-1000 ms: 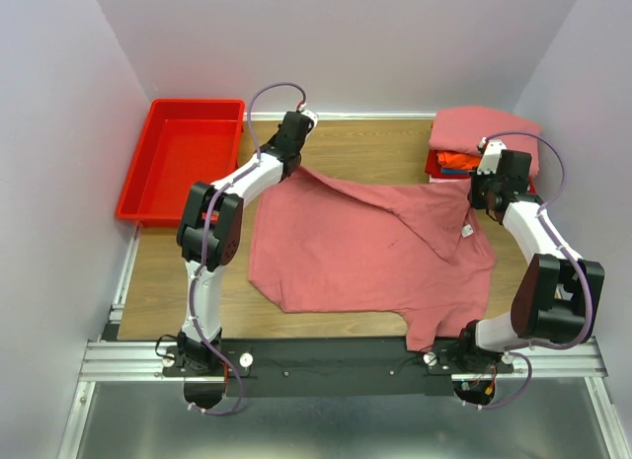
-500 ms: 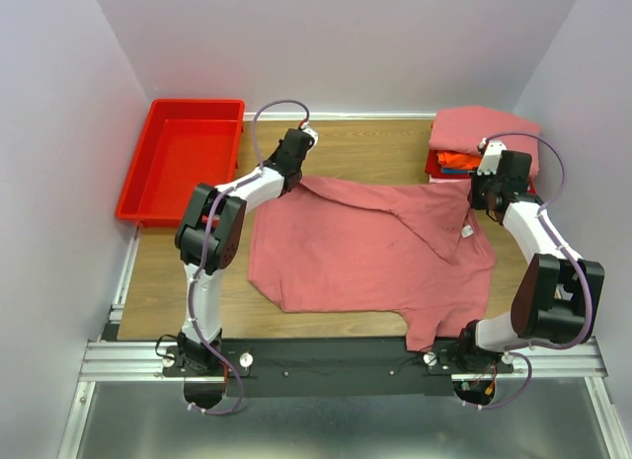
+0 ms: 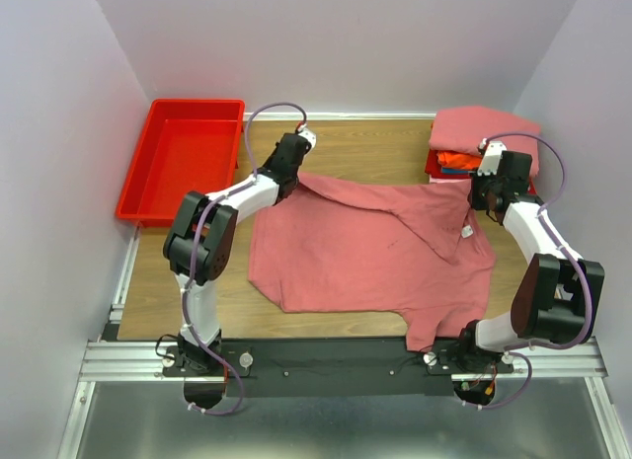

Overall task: Fold and stack the t-shirts
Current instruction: Fold the tshirt

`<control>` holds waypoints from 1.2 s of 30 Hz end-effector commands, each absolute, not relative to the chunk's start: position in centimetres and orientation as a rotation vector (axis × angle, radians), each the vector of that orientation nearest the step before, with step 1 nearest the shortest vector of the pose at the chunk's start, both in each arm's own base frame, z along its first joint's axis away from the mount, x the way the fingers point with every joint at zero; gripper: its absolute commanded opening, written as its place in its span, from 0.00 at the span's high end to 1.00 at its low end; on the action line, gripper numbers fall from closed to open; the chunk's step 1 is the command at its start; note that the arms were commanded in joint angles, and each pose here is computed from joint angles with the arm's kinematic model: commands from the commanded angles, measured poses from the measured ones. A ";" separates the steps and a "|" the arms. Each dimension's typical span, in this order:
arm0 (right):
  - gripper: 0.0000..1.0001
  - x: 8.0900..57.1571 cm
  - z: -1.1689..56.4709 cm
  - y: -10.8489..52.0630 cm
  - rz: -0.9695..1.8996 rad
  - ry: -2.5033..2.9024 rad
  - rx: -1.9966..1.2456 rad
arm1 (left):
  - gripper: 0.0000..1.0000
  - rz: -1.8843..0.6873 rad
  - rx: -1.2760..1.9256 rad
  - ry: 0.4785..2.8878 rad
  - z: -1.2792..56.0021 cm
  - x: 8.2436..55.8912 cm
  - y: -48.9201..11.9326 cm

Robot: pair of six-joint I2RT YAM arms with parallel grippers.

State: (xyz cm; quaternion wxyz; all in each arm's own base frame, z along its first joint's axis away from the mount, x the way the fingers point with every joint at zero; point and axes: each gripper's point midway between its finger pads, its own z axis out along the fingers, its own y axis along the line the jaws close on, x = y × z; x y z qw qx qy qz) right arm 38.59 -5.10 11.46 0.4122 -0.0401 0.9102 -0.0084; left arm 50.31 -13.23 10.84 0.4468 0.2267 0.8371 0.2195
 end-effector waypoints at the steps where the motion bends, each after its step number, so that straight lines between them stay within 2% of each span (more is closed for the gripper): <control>1: 0.90 38.3 11.2 -5.0 0.002 2.295 -0.092 | 1.00 0.554 0.505 2.039 12.5 49.4 -13.2; 27: 0.90 38.2 11.1 -4.9 0.009 2.297 -0.095 | 1.00 0.597 0.544 2.148 8.2 44.6 -12.9; 28: 0.90 38.2 11.1 -4.9 0.009 2.297 -0.095 | 0.98 0.578 0.555 2.162 8.0 44.4 -13.1; 29: 0.90 38.3 11.1 -4.9 0.009 2.297 -0.095 | 0.83 0.550 0.561 2.191 7.5 43.8 -13.3; 32: 0.89 38.3 11.1 -4.9 0.006 2.299 -0.097 | 0.64 0.517 0.541 2.245 7.7 42.5 -13.1; 36: 0.89 38.2 11.0 -4.9 0.008 2.300 -0.104 | 0.54 0.480 0.405 2.206 11.6 41.8 -12.5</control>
